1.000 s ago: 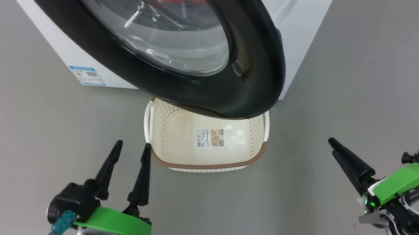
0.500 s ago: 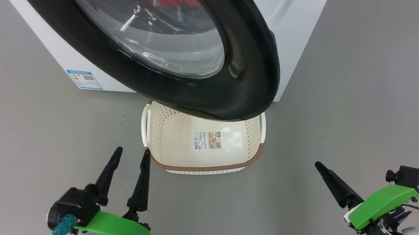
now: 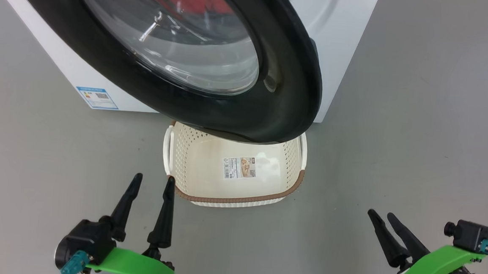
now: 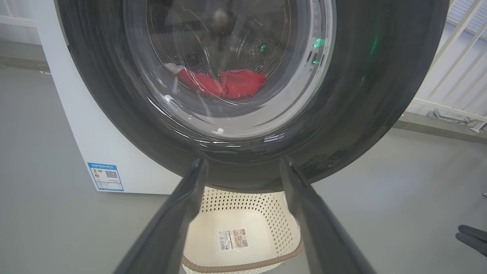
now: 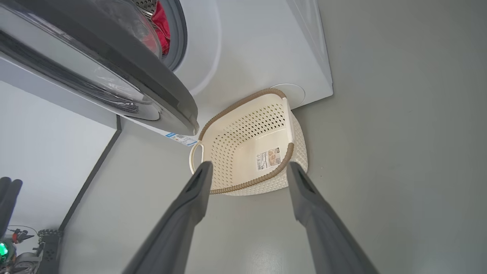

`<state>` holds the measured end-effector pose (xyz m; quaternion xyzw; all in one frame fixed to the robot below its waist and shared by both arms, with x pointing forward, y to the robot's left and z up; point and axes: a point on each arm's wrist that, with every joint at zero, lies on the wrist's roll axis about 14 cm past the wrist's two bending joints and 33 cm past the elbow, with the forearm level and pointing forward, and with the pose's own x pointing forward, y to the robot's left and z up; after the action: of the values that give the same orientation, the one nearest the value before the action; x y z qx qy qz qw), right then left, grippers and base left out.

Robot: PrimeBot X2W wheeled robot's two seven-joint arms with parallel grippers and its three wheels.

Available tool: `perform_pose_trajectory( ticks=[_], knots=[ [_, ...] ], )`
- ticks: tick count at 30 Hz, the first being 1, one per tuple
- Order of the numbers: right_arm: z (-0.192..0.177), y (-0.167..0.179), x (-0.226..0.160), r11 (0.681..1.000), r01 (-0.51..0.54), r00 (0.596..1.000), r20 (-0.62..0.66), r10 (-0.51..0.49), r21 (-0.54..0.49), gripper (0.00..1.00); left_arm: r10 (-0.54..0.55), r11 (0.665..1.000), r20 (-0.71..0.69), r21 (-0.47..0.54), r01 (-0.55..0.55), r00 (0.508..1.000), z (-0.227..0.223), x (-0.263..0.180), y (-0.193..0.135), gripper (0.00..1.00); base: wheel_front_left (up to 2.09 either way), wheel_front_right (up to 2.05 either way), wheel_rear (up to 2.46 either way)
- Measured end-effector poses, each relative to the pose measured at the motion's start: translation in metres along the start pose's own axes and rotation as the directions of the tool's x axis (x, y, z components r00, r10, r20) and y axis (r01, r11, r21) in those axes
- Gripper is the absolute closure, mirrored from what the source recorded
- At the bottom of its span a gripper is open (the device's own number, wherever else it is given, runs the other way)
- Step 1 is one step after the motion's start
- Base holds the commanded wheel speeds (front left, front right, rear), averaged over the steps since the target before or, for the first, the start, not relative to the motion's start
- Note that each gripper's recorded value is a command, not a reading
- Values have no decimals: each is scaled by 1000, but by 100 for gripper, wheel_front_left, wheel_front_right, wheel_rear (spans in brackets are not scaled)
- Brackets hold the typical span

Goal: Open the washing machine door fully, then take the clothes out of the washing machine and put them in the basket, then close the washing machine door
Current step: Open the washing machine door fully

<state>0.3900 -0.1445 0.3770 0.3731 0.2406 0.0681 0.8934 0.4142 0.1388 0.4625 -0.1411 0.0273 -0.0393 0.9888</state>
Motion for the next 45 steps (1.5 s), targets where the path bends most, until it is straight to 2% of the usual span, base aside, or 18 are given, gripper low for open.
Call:
perform_pose_trajectory(
  ticks=[7, 12, 23, 37, 45],
  knots=[
    [-1, -10, -2, 986, 5, 1000, 2, -5, -164, 0, -2, 1000, -5, -1, 2, 1000, -2, 1, 0, 0, 0, 0, 0],
    [32, -6, 4, 967, 18, 994, 111, 11, -256, 0, -2, 1000, -10, -1, 2, 1000, -4, 2, 0, 0, 0, 0, 0],
    [57, -6, -4, 913, 85, 971, 238, 14, -400, 0, 2, 1000, -18, -1, -2, 1000, -7, 3, 1, 0, 0, 0, 0],
    [72, -13, -23, 868, 211, 931, 363, -38, -450, 0, 9, 1000, -18, 0, -9, 1000, -7, 2, 4, 0, 0, 0, 0],
    [55, -19, -30, 856, 226, 941, 332, -67, -465, 0, 11, 1000, -15, 1, -11, 1000, -5, 1, 4, 0, 0, 0, 0]
  ],
)
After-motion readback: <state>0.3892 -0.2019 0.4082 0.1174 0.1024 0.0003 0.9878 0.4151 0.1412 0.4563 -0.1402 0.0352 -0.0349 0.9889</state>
